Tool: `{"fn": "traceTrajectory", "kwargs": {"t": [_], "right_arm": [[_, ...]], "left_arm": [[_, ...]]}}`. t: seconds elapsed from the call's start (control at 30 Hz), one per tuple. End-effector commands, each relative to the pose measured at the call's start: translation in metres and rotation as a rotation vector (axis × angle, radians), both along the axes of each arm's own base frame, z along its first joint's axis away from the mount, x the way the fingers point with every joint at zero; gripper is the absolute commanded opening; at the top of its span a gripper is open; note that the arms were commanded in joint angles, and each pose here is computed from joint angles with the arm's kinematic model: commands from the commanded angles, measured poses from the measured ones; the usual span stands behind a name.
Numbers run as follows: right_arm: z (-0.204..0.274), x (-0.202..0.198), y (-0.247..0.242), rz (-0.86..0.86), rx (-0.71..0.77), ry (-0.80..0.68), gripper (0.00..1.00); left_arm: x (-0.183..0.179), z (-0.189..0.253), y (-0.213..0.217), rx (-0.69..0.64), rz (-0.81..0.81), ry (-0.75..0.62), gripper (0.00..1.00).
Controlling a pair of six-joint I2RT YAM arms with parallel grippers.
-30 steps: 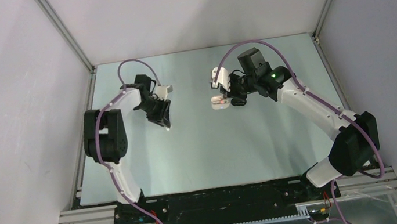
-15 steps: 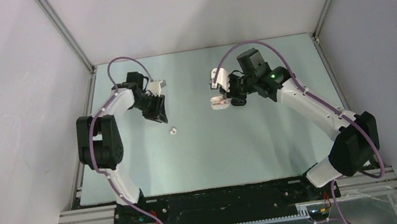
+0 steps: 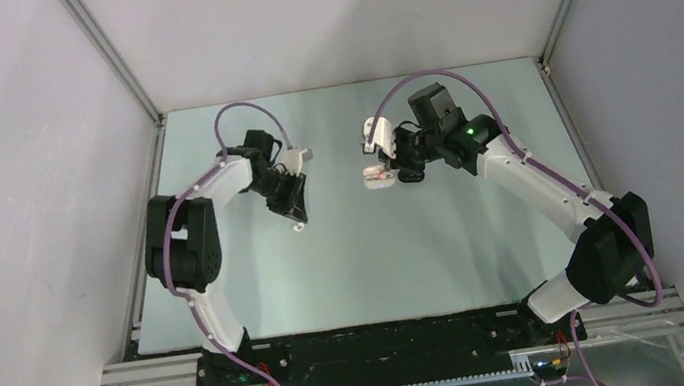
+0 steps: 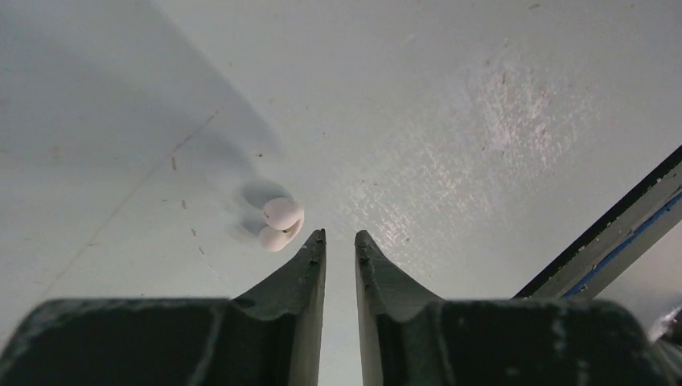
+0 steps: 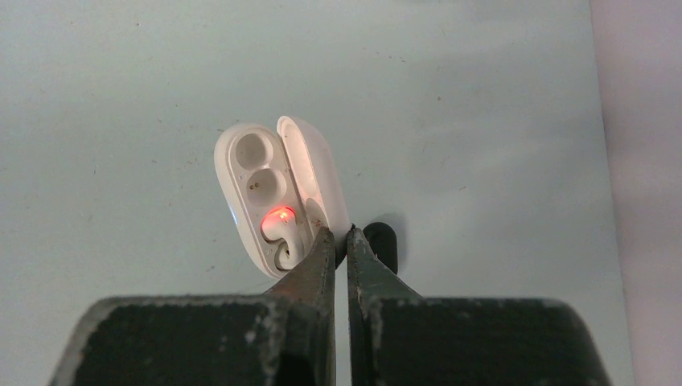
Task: Insert the wireless bluetooth earbuds into the charging case
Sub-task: Pick up the earbud from the center of the board.
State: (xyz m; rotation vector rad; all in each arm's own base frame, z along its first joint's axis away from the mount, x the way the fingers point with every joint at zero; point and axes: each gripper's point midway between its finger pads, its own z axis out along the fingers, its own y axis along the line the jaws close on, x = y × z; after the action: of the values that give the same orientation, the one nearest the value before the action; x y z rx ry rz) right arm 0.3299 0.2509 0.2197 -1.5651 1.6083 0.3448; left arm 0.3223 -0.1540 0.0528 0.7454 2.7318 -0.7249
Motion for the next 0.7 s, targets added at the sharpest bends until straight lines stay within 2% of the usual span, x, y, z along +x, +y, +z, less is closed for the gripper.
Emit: {"fn": "traceTrajectory", "kwargs": {"t": [0.0,0.67], "right_arm": [[0.017,-0.001,0.001,0.001,0.032,-0.041,0.0],[0.017,0.0,0.002,-0.001,0.036,-0.037,0.0]], "left_arm": [[-0.013,-0.014,-0.003,-0.004,0.0,0.065,0.24],[0.007,-0.023,0.007,0.1,-0.02,0.008,0.31]]}}
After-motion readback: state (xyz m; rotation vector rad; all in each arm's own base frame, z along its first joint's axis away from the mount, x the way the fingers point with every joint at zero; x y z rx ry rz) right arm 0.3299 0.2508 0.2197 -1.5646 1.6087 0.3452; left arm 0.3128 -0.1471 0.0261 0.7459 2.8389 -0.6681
